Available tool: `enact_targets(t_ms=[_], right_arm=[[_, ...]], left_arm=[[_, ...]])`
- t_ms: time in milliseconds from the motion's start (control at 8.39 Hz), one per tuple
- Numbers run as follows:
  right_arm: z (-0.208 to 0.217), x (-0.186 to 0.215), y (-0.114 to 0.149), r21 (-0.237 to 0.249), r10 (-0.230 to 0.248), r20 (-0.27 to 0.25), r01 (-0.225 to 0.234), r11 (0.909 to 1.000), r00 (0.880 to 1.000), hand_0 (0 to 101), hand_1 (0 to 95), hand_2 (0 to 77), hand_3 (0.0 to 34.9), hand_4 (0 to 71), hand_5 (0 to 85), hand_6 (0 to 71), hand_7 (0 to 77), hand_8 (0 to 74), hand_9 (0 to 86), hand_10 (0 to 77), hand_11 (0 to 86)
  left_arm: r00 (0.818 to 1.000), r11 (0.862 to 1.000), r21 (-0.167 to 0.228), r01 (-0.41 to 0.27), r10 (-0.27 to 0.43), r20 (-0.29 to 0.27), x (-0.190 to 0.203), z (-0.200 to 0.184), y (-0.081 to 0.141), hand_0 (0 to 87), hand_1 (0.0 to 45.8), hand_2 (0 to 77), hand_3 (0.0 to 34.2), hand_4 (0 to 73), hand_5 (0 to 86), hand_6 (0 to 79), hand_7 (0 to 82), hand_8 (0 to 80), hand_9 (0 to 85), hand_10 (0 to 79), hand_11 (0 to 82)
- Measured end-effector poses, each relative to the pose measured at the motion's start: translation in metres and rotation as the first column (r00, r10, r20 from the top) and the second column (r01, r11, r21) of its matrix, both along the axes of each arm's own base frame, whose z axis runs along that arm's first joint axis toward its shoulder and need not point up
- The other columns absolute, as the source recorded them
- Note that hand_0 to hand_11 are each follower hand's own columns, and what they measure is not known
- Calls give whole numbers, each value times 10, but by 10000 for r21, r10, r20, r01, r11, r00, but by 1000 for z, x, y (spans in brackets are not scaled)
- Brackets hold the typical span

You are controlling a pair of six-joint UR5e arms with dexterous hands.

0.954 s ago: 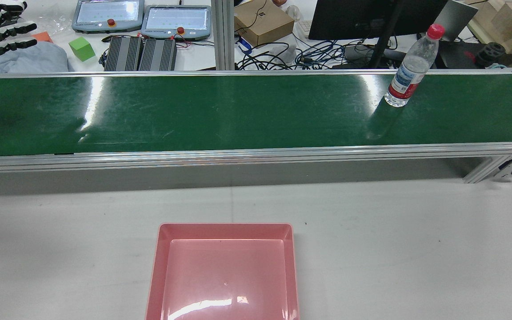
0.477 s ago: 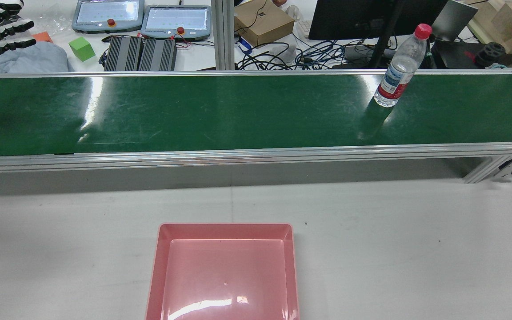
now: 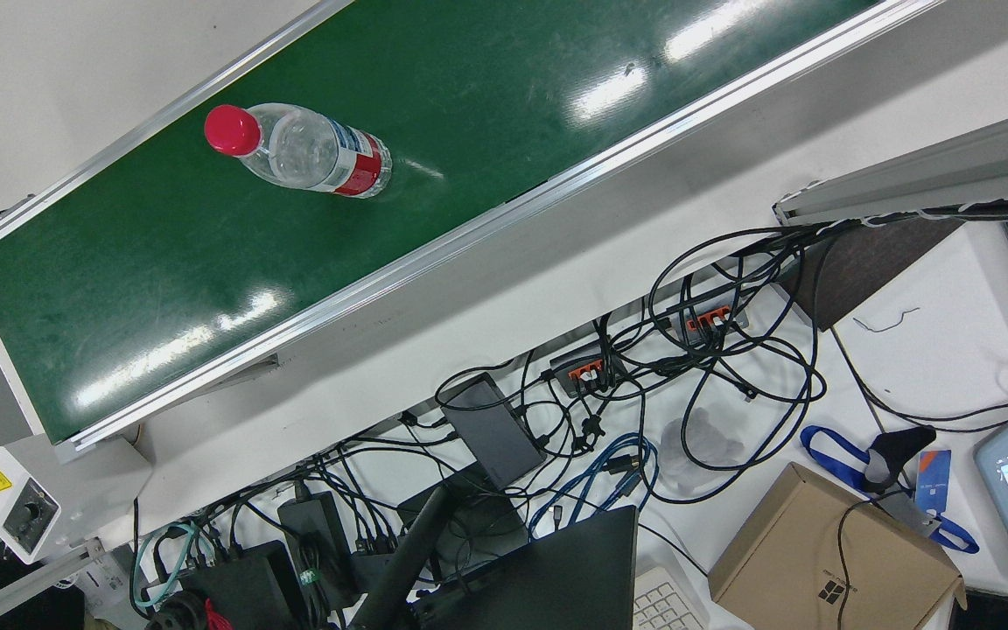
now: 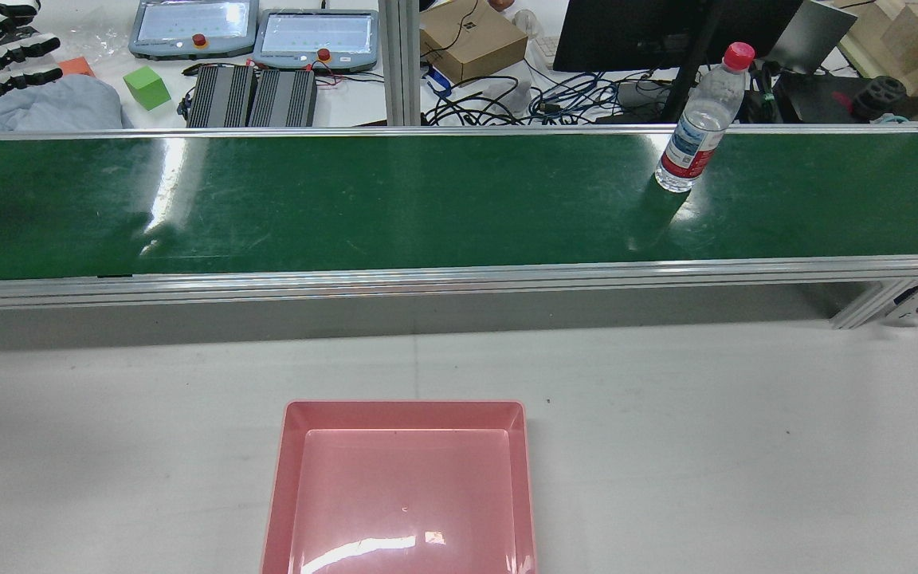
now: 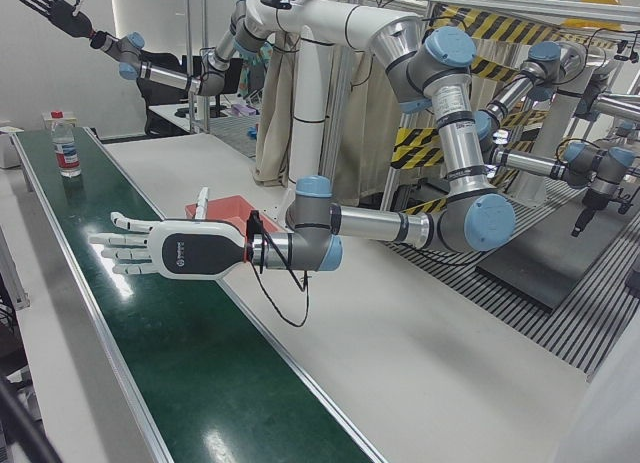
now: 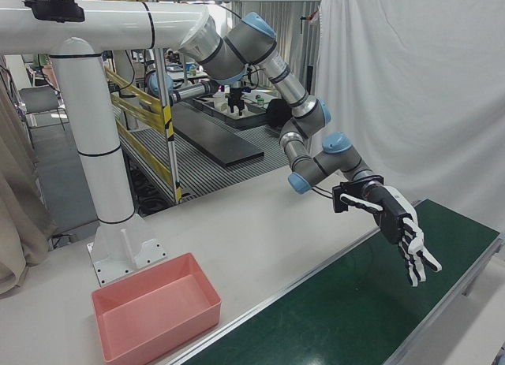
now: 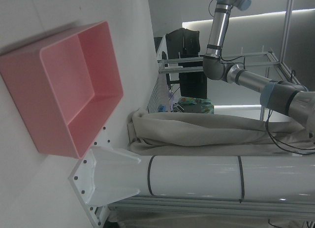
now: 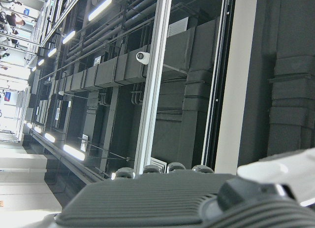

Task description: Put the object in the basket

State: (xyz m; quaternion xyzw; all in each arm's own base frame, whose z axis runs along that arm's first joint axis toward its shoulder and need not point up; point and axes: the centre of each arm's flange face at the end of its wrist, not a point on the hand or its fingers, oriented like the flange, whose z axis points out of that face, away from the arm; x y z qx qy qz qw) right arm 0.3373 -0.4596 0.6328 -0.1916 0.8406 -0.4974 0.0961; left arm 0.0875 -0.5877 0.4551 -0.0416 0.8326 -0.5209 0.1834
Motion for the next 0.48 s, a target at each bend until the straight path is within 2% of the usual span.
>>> enact_targets(t_ms=[477], right_arm=[[0, 0, 0, 2, 3, -1, -3, 10000, 10000, 3, 0, 5, 1, 5, 0, 0, 5, 0, 0, 0, 0]], left_arm=[[10000, 10000, 20, 8, -8, -8, -1, -1, 0, 421, 5, 5, 97, 22, 316, 49, 33, 104, 109, 87, 131]])
